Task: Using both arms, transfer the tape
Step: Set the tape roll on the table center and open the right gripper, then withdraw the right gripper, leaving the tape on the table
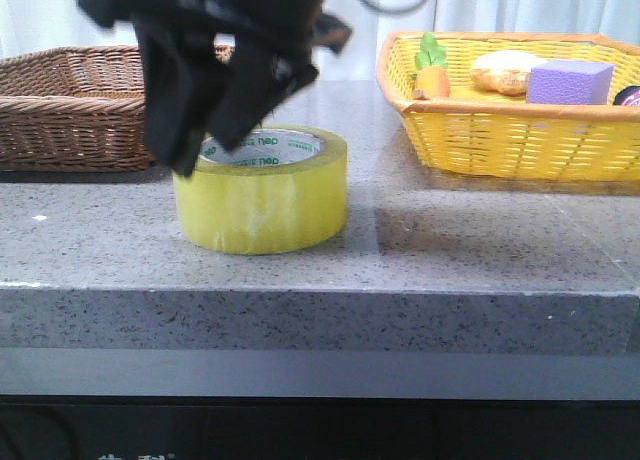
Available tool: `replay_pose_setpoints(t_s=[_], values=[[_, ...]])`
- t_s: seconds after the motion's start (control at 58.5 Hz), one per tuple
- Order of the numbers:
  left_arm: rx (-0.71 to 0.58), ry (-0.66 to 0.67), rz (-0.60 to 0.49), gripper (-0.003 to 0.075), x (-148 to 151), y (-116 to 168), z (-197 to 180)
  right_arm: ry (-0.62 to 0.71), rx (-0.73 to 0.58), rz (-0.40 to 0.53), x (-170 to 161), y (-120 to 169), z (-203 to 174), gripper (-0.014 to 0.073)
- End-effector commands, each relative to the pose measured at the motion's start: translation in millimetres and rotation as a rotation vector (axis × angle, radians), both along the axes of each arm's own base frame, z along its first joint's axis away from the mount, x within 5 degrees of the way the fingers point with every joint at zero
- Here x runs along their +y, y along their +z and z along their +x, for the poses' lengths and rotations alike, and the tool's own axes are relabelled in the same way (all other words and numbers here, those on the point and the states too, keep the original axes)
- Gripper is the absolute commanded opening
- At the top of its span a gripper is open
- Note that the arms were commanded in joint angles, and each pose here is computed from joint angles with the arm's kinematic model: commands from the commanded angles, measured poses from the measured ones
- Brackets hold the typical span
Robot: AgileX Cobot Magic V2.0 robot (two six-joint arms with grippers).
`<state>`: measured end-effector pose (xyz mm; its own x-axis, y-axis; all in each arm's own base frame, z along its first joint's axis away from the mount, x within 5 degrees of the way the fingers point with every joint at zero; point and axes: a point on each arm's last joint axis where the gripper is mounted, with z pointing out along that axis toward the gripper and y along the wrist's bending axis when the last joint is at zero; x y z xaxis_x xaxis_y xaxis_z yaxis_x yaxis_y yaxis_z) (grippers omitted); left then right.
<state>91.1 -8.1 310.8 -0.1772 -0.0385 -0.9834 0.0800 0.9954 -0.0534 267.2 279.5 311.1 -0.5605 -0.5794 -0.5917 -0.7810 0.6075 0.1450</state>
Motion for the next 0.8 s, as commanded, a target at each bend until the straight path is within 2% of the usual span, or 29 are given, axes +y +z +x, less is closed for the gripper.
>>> replay_pose_setpoints(t_s=[0.0, 0.137, 0.222, 0.308, 0.53, 0.599, 0.787], values=[[-0.1, 0.009, -0.02, 0.0564, 0.6, 17.7, 1.2, 0.002, -0.101, 0.122, -10.9, 61.3, -12.2, 0.0394], [-0.1, 0.009, -0.02, 0.0564, 0.6, 17.7, 1.2, 0.021, -0.148, 0.169, -18.7, 100.8, -21.5, 0.0394], [-0.1, 0.009, -0.02, 0.0564, 0.6, 17.7, 1.2, 0.018, -0.171, 0.196, -20.6, 114.1, -23.7, 0.0381], [-0.1, 0.009, -0.02, 0.0564, 0.6, 17.7, 1.2, 0.012, -0.171, 0.204, -20.7, 116.5, -23.8, 0.0307], [-0.1, 0.009, -0.02, 0.0564, 0.6, 17.7, 1.2, 0.009, -0.163, 0.202, -20.2, 115.3, -23.5, -0.002], [-0.1, 0.009, -0.02, 0.0564, 0.6, 17.7, 1.2, 0.002, -0.164, 0.2, -22.8, 115.9, -22.0, -0.0097], [-0.1, 0.009, -0.02, 0.0564, 0.6, 17.7, 1.2, -0.079, -0.157, 0.19, -52.2, 123.8, -13.0, -0.009]])
